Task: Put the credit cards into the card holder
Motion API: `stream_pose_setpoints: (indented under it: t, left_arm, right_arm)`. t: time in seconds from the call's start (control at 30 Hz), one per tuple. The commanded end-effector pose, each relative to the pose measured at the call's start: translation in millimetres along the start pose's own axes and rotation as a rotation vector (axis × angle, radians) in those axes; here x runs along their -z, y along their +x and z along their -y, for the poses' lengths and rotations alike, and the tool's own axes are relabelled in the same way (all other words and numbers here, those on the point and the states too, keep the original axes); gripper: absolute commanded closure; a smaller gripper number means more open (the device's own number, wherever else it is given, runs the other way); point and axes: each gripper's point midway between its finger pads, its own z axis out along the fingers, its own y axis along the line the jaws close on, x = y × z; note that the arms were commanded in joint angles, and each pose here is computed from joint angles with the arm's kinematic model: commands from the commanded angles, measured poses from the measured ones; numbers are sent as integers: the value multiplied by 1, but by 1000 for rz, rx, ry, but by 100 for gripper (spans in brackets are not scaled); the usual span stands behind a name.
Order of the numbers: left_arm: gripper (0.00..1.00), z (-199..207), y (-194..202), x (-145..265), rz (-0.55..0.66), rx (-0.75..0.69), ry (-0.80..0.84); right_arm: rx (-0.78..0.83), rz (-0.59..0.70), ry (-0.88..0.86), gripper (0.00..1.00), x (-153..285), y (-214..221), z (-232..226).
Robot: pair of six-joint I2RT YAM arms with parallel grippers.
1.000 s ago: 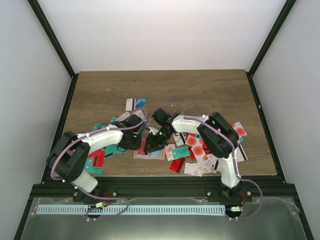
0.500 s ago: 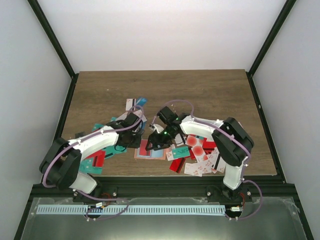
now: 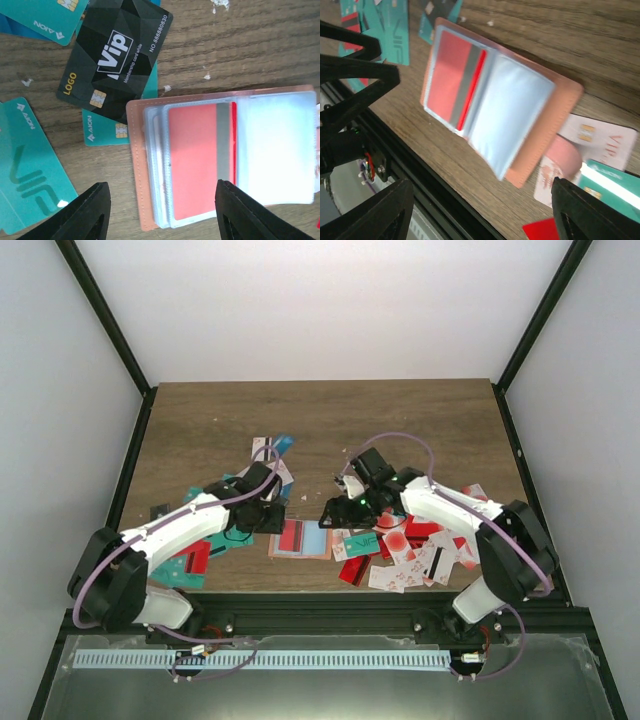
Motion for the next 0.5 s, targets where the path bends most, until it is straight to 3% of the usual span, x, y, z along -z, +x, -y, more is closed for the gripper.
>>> stream_pose_setpoints:
  t: [0.0,0.47]
  left_arm:
    - [38,16,-6,12,16,5,75]
    - [34,35,-8,12,-2,-7,162]
  right_arm:
    - [-24,44,79,22,14,4,21]
    - [-71,130,162,20,31,5,40]
